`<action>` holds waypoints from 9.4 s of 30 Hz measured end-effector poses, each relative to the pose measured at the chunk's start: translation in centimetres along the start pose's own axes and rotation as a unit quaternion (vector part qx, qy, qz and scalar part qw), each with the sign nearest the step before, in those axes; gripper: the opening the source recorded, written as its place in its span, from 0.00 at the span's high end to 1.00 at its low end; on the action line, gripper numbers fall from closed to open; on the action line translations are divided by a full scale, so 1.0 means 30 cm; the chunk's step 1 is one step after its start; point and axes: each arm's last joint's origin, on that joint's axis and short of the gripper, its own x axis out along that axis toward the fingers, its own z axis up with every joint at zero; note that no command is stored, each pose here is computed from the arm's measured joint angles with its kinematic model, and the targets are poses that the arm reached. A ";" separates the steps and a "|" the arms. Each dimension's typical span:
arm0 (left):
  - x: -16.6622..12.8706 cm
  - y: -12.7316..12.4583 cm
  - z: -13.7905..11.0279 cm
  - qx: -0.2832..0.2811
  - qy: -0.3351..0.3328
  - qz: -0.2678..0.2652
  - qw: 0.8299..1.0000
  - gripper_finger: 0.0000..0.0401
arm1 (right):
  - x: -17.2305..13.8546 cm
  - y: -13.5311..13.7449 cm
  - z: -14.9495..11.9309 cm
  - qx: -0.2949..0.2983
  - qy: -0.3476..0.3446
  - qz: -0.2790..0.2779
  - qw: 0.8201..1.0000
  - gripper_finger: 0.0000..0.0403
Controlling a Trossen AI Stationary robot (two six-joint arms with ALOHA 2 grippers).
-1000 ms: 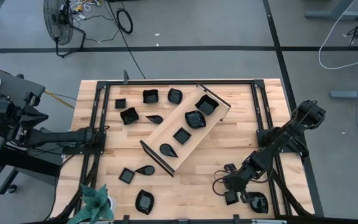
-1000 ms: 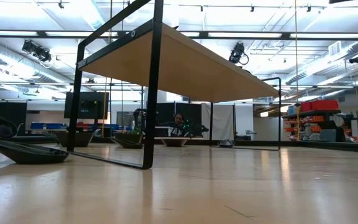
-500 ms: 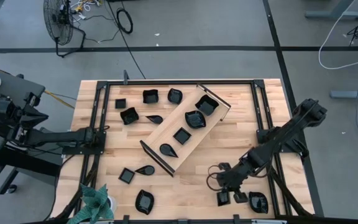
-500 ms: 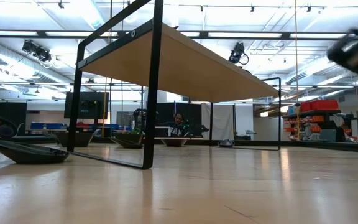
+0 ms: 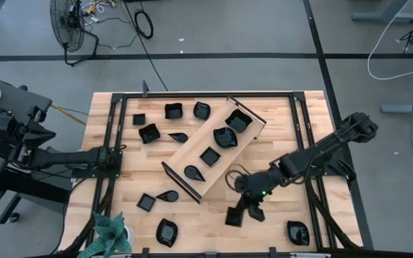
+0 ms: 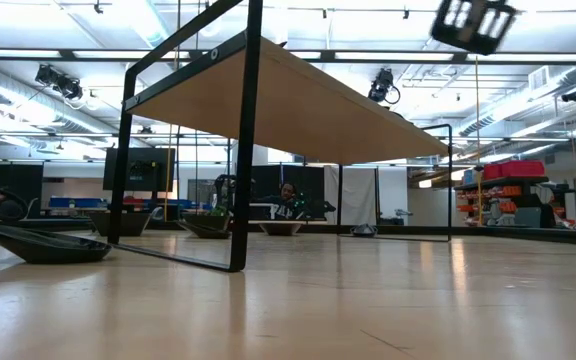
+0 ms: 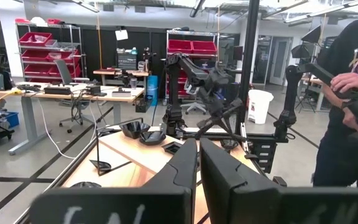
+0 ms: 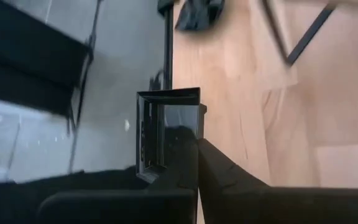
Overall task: Pick & Place Mini shaped plates
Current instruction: Stack the black square shaped plate on top of the black square shaped plate on the shelf, then stack the black leaf shaped bowl on top of the black leaf shaped bowl on the shelf
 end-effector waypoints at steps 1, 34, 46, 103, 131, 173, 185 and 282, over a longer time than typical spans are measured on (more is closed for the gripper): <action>0.000 0.000 0.000 0.000 0.000 0.000 1.000 0.94 | -0.006 -0.007 0.017 0.008 -0.008 -0.002 1.000 1.00; 0.000 0.000 0.000 0.000 0.000 0.000 1.000 0.94 | -0.286 -0.360 0.364 0.234 -0.155 -0.082 0.956 1.00; 0.000 0.000 0.000 0.000 0.000 0.000 1.000 0.94 | -0.281 -0.361 0.352 0.239 -0.135 -0.086 0.958 1.00; 0.000 0.000 0.000 0.000 0.000 0.000 1.000 0.94 | -0.276 -0.301 0.294 0.113 -0.090 -0.143 0.979 0.64; 0.000 0.000 0.000 0.000 0.000 0.000 1.000 0.94 | -0.090 -0.031 -0.041 -0.302 0.155 -0.079 0.937 0.64; 0.000 0.000 0.000 0.000 0.000 0.000 1.000 0.94 | 0.153 0.110 -0.420 -0.660 0.370 0.143 0.638 0.64; 0.000 0.000 0.000 0.000 0.000 0.000 1.000 0.94 | 0.245 0.014 -0.452 -0.588 0.461 0.186 0.638 0.64; 0.000 0.000 0.000 0.000 0.000 0.000 1.000 0.94 | 0.272 0.023 -0.543 -0.547 0.457 0.211 0.669 0.94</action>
